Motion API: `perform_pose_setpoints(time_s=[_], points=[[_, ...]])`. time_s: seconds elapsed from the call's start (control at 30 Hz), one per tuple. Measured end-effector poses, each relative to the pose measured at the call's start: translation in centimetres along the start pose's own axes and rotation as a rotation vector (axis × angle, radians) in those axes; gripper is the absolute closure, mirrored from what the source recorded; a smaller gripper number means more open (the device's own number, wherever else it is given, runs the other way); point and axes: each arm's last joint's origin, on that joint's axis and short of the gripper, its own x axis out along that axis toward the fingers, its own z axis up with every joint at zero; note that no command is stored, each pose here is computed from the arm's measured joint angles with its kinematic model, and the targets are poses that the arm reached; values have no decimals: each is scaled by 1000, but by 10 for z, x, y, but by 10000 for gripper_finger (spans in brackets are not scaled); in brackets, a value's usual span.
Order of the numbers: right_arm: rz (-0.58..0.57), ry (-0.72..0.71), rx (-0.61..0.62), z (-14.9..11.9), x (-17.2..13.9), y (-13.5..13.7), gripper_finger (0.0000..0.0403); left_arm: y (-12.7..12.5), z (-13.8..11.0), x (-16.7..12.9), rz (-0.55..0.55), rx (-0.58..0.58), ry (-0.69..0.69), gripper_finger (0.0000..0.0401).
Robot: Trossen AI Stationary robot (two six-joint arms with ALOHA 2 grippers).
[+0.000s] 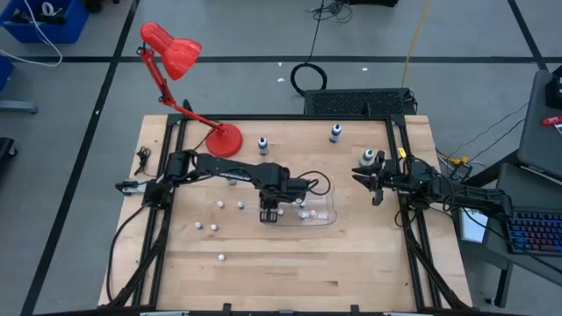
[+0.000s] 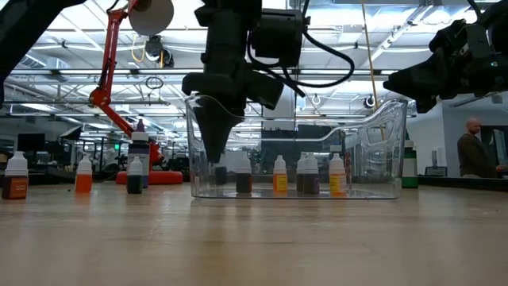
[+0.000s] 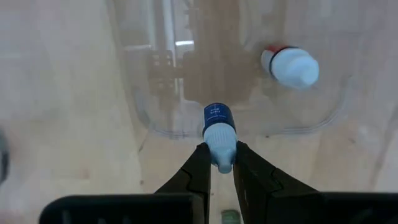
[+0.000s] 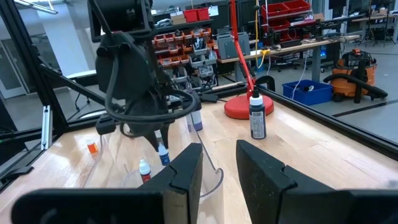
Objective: Pick & Place food coloring
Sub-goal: Put the right small blue food coloring bottle into the transparent bin, then put the bottom small orange food coloring bottle into the transparent bin
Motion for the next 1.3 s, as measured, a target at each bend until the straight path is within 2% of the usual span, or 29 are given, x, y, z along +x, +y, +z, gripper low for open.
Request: perform_pose_setpoints(time_s=[0.1, 0.5, 0.7, 0.8, 1.07, 1.3], points=[[0, 0, 0, 0, 0, 0, 314, -1, -1, 2, -35, 1, 4, 353], [0, 0, 0, 0, 0, 0, 314, -2, 1, 3, -65, -13, -18, 352], [0, 0, 0, 0, 0, 0, 314, -3, 1, 3, -95, -12, -19, 300], [0, 0, 0, 0, 0, 0, 314, -3, 1, 3, -95, -18, -18, 289], [0, 0, 0, 0, 0, 0, 314, -2, 1, 2, -81, -11, -16, 301], [0, 0, 0, 0, 0, 0, 314, 3, 5, -22, -79, -58, -38, 305]])
